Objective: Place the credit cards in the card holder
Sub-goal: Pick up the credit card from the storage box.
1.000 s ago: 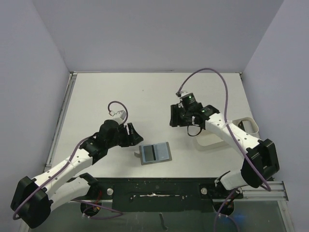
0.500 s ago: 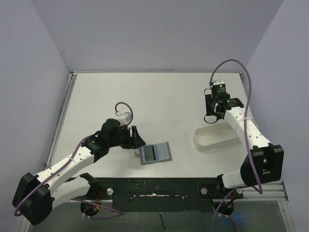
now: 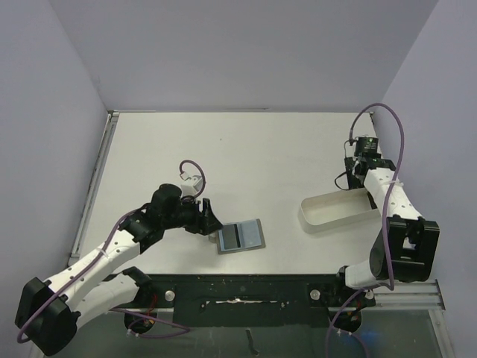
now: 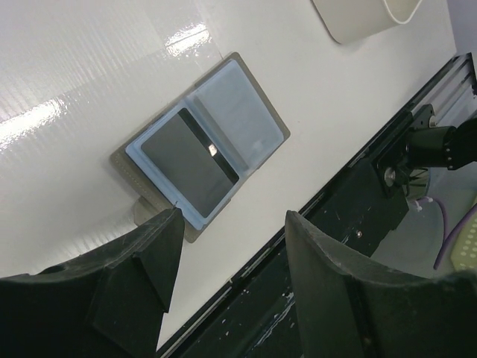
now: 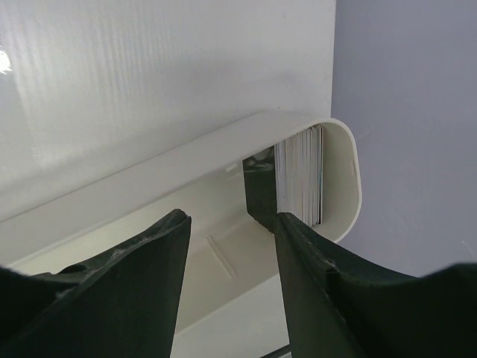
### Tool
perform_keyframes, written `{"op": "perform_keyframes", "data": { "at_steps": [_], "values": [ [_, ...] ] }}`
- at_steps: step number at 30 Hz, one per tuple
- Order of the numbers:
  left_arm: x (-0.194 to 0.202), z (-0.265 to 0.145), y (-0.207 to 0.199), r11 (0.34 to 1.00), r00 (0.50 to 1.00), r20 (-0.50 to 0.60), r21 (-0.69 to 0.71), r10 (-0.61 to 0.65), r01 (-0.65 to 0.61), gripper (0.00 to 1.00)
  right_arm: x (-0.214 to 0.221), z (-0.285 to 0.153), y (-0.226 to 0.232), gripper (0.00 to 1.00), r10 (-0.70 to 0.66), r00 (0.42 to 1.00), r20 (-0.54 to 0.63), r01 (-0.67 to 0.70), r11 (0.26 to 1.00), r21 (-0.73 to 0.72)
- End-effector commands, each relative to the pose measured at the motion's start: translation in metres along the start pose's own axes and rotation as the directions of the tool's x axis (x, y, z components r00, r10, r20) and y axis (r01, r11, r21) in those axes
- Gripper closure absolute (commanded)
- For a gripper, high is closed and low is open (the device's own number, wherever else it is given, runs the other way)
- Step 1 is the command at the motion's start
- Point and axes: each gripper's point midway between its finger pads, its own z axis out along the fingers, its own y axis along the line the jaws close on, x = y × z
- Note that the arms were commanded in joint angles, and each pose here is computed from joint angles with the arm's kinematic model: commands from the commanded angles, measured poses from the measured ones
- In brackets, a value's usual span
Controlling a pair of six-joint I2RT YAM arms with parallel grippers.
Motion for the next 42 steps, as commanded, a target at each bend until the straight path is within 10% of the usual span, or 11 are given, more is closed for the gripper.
{"op": "perform_keyframes", "data": {
  "at_steps": [1, 42],
  "values": [
    [-0.02, -0.011, -0.018, 0.996, 0.996, 0.065, 0.063, 0.062, -0.066, 0.44, 0.01, 0.011, -0.019, 0.51, -0.029, 1.0, -0.002, 0.029, 0.999, 0.028],
    [-0.028, -0.028, -0.031, 0.989, 0.984, 0.157, 0.108, 0.086, -0.104, 0.41, 0.051, 0.054, -0.065, 0.71, -0.075, 0.992, -0.104, 0.104, 0.945, 0.309]
  ]
}}
